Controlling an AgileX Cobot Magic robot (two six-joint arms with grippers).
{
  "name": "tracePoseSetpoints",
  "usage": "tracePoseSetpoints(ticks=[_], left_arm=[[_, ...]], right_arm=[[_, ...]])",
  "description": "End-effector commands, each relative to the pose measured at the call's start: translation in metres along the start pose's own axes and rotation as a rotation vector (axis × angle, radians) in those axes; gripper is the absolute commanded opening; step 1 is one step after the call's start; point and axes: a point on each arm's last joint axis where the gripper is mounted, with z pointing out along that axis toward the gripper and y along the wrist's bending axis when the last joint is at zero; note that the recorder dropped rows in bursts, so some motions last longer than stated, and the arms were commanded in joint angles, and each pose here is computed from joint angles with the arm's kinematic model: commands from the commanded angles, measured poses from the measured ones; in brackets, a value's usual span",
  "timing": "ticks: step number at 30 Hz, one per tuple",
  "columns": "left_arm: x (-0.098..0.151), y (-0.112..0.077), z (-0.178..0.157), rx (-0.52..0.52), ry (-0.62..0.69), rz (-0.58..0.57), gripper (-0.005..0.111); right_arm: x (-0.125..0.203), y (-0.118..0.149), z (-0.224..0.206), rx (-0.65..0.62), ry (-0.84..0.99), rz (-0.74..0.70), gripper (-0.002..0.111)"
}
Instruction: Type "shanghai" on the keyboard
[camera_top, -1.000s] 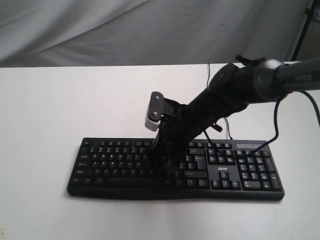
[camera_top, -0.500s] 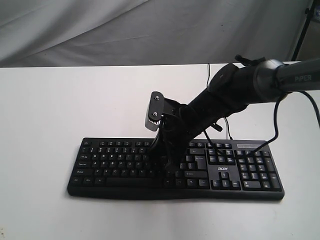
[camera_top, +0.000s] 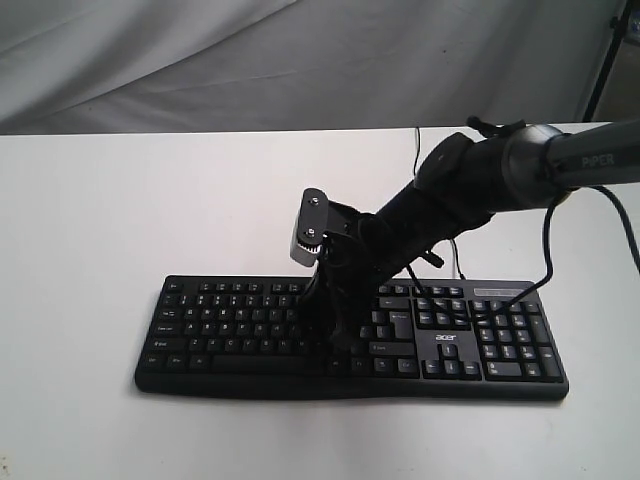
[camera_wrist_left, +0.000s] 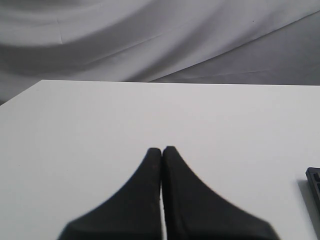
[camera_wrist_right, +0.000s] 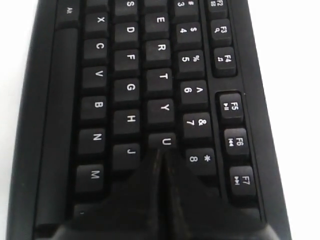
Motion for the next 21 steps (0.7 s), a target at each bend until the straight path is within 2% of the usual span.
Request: tracePoseSetpoints(ticks=[1,7,16,21], left_arm=[[0.001,0.0,0.0,0.004,-0.006,-0.002,0.001],[0.001,0.0,0.0,0.004,-0.006,-0.002,0.001],[0.001,0.0,0.0,0.004,-0.006,-0.002,0.001],[0.001,0.0,0.0,0.004,-0.006,-0.002,0.001]], right_arm=[[0.0,0.002,-0.001,0.002,0.013,-0.024,0.0],[-0.02,0.005,-0.024,0.036,-0.059,-0.019,0.0],[-0.026,0.005,-0.031,0.059,-0.086,-0.015,0.0],[-0.057,0.017,-0.078,0.144,-0.178,-0.046,0.0]])
